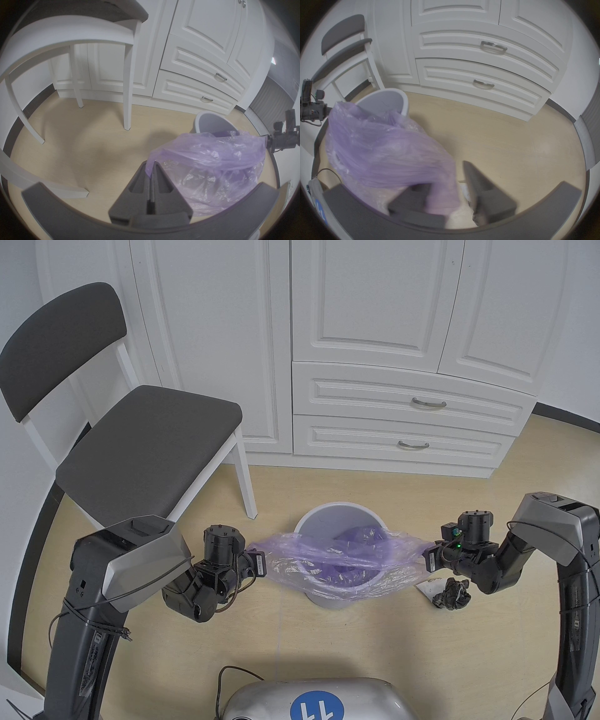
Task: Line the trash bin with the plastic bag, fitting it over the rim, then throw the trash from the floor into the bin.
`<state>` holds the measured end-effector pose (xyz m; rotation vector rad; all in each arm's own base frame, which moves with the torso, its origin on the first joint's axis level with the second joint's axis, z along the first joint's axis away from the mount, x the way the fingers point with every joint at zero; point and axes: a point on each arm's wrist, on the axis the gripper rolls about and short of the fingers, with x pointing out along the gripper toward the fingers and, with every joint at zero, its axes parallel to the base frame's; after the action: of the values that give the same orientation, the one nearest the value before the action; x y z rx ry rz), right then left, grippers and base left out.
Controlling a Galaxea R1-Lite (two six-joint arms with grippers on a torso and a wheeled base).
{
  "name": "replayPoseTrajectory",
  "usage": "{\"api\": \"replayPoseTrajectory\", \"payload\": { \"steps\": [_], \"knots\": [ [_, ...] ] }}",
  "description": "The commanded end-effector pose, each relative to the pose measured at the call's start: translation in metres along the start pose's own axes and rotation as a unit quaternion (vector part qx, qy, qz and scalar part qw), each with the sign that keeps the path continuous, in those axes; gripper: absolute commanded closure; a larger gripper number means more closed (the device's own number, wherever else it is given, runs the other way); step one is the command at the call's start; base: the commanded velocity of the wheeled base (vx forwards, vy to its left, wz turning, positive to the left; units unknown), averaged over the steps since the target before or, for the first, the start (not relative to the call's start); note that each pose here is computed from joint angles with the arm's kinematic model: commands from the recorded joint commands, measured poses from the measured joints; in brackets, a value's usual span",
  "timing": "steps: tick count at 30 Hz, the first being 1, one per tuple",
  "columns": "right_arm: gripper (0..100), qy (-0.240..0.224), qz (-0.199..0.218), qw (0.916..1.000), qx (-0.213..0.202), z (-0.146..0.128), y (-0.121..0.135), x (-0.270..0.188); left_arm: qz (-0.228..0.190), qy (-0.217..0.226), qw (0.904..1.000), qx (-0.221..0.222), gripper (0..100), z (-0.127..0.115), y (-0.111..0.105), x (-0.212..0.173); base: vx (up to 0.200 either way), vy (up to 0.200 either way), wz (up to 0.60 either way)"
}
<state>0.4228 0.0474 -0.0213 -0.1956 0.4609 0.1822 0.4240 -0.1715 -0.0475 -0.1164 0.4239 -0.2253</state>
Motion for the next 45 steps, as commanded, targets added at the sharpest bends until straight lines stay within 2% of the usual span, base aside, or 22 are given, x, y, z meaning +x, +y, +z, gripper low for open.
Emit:
{"api": "replayPoseTrajectory", "payload": {
  "steps": [1,2,3,4,5,6,8,10,11,14,21,25,32,35,39,42,44,45],
  "knots": [
    [0,-0.029,0.050,0.9983,0.006,0.029,-0.014,-0.048,-0.015,-0.011,0.9998,0.005,100,0.006,-0.011,-0.011,0.000,0.000,0.00],
    [0,-0.030,0.053,0.9981,0.006,0.030,-0.014,-0.050,-0.015,-0.011,0.9998,0.005,100,0.006,-0.011,-0.011,0.000,0.000,0.00],
    [0,-0.036,0.084,0.9957,0.011,0.032,-0.023,-0.061,-0.018,-0.014,0.9997,0.005,100,0.005,-0.013,-0.011,0.000,0.000,0.00],
    [0,-0.036,0.086,0.9956,0.012,0.032,-0.024,-0.062,-0.019,-0.013,0.9997,0.006,100,0.004,-0.014,-0.011,0.000,0.000,0.00],
    [0,-0.036,0.111,0.9928,0.025,0.032,-0.038,-0.067,-0.019,-0.015,0.9997,0.005,100,0.003,-0.015,-0.009,0.000,0.000,0.00],
    [0,-0.036,0.113,0.9926,0.026,0.032,-0.039,-0.067,-0.019,-0.014,0.9997,0.005,100,0.003,-0.014,-0.009,0.000,0.000,0.00],
    [0,-0.032,0.143,0.9878,0.054,0.029,-0.052,-0.069,-0.018,-0.014,0.9997,0.004,100,0.001,-0.013,-0.007,0.000,0.000,0.00],
    [0,-0.032,0.148,0.9866,0.060,0.028,-0.054,-0.069,-0.018,-0.015,0.9997,0.004,100,0.002,-0.013,-0.006,0.000,0.000,0.00],
    [0,-0.035,0.177,0.9803,0.081,0.025,-0.061,-0.070,-0.017,-0.018,0.9997,0.002,100,0.003,-0.012,-0.005,0.000,0.000,0.00],
    [0,-0.036,0.207,0.9727,0.099,0.017,-0.074,-0.070,-0.014,-0.014,0.9998,0.002,100,0.001,-0.010,-0.003,0.000,0.000,0.00],
    [0,-0.023,0.217,0.9681,0.123,-0.008,-0.095,-0.055,0.000,0.001,1.0000,0.001,100,-0.009,0.003,0.006,0.000,0.000,0.00],
    [0,-0.020,0.211,0.9682,0.132,-0.019,-0.106,-0.049,0.009,0.016,0.9998,0.002,100,-0.011,0.008,0.008,0.000,0.000,0.00],
    [0,-0.032,0.216,0.9663,0.136,-0.022,-0.118,-0.048,0.012,0.020,0.9997,0.001,100,-0.012,0.011,0.010,0.000,0.000,0.00],
    [0,-0.046,0.218,0.9660,0.131,-0.015,-0.122,-0.053,0.011,0.017,0.9998,0.000,100,-0.009,0.010,0.009,0.000,0.000,0.00],
    [0,-0.077,0.214,0.9674,0.111,0.010,-0.116,-0.069,0.006,0.009,0.9999,0.000,100,-0.004,0.007,0.006,0.000,0.000,0.00],
    [0,-0.092,0.223,0.9658,0.094,0.035,-0.088,-0.085,0.000,0.003,1.0000,0.000,100,0.003,0.000,0.000,0.000,0.000,0.00],
    [0,-0.093,0.201,0.9718,0.081,0.047,-0.068,-0.090,-0.002,0.003,1.0000,0.002,100,0.005,-0.002,-0.003,0.000,0.000,0.00],
    [0,-0.091,0.174,0.9779,0.072,0.054,-0.052,-0.091,-0.004,0.000,1.0000,0.002,100,0.007,-0.004,-0.005,0.000,0.000,0.00]
  ]
}}
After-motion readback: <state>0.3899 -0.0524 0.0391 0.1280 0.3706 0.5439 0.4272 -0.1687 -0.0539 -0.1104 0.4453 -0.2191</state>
